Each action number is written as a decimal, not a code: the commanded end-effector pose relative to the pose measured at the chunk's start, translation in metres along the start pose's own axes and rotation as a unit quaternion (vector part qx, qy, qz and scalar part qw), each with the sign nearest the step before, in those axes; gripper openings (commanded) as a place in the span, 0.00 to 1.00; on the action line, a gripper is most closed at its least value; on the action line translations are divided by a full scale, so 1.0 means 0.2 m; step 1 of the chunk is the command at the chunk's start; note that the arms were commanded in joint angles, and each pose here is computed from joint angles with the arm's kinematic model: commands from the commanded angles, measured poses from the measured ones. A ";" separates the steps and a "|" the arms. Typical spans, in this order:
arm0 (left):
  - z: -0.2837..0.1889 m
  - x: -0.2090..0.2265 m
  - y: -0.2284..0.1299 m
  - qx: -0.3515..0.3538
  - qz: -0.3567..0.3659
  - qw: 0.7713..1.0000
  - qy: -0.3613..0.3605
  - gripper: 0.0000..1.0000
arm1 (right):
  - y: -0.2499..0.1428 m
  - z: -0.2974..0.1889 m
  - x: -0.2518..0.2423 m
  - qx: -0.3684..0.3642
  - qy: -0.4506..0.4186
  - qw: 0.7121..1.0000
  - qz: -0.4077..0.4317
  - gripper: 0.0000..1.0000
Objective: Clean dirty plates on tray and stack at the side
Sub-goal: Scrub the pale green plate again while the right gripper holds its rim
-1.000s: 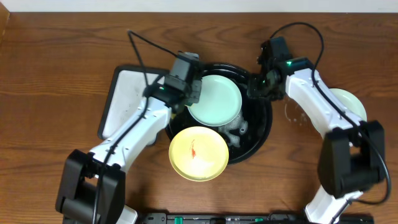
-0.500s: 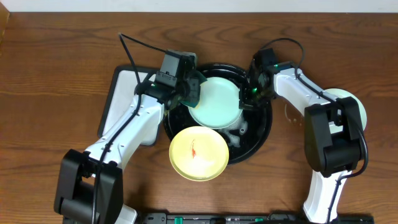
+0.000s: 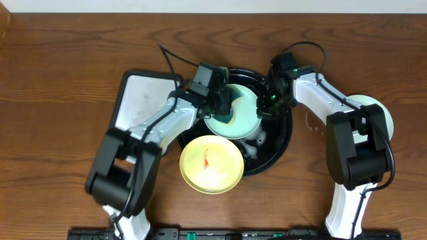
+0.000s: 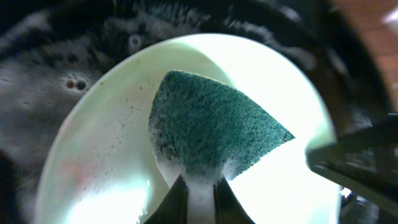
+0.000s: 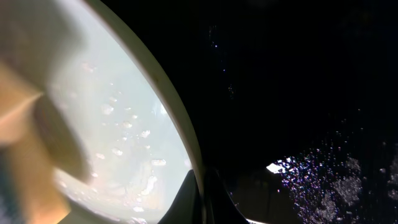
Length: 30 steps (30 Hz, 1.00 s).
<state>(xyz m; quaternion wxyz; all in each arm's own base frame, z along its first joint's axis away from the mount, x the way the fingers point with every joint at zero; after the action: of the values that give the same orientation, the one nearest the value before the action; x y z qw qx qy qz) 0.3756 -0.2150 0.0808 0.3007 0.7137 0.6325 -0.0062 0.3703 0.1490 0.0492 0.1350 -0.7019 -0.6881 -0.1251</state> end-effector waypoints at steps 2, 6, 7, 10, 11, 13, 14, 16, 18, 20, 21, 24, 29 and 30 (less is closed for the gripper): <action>0.06 0.13 0.02 -0.014 0.011 0.998 0.053 0.08 | -0.01 0.03 -0.09 0.002 -0.052 0.999 0.013 0.01; 0.00 0.32 0.11 -0.065 0.079 0.973 0.207 0.08 | -0.01 0.03 -0.09 0.004 -0.058 0.998 0.014 0.01; -0.02 0.35 0.14 -0.078 0.105 0.961 0.243 0.08 | -0.01 0.03 -0.10 0.004 -0.063 0.998 0.014 0.01; -0.06 0.39 0.21 -0.106 0.155 0.935 0.301 0.08 | -0.02 0.02 -0.11 0.006 -0.068 0.998 0.015 0.01; -0.08 0.40 0.24 -0.115 0.165 0.929 0.312 0.08 | -0.02 0.02 -0.11 0.007 -0.069 0.997 0.015 0.01; -0.09 0.39 0.27 -0.128 0.178 0.921 0.322 0.08 | -0.02 0.02 -0.11 0.007 -0.069 0.997 0.015 0.01; -0.10 0.38 0.28 -0.133 0.182 0.919 0.324 0.08 | -0.02 0.02 -0.11 0.007 -0.069 0.997 0.015 0.01; -0.11 0.35 0.30 -0.140 0.190 0.915 0.326 0.08 | -0.02 0.03 -0.11 0.007 -0.069 0.997 0.015 0.01; -0.11 0.30 0.30 -0.147 0.203 0.914 0.320 0.08 | -0.02 0.03 -0.10 0.007 -0.070 0.997 0.014 0.01; -0.12 0.25 0.31 -0.156 0.216 0.911 0.315 0.08 | -0.02 0.03 -0.11 0.007 -0.073 0.997 0.014 0.01; -0.14 0.23 0.32 -0.162 0.218 0.910 0.314 0.08 | -0.02 0.02 -0.11 0.007 -0.075 0.997 0.014 0.01; -0.18 0.18 0.34 -0.180 0.218 0.906 0.315 0.08 | -0.03 0.02 -0.12 0.009 -0.081 0.997 0.015 0.01; -0.26 0.14 0.34 -0.187 0.200 0.915 0.297 0.08 | -0.03 0.02 -0.12 0.011 -0.082 0.996 0.015 0.01; -0.25 0.11 0.32 -0.178 0.200 0.924 0.273 0.08 | -0.03 0.02 -0.12 0.011 -0.082 0.996 0.015 0.01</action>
<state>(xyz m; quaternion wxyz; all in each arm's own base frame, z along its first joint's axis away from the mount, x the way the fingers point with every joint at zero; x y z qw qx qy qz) 0.4217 -0.1722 0.1162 0.2069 0.7475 0.5184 0.3602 0.3661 0.1463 0.0495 0.1317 -0.7099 -0.6838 -0.1050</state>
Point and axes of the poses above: each gripper's point midway between its finger pads, its own z axis out along the fingers, its own x axis along the line the jaws close on, y = z × x, the point moved 5 cm from there along -z, back along the fingers, and after that the axes turned 3 degrees about -z, right-handed, at the moved point
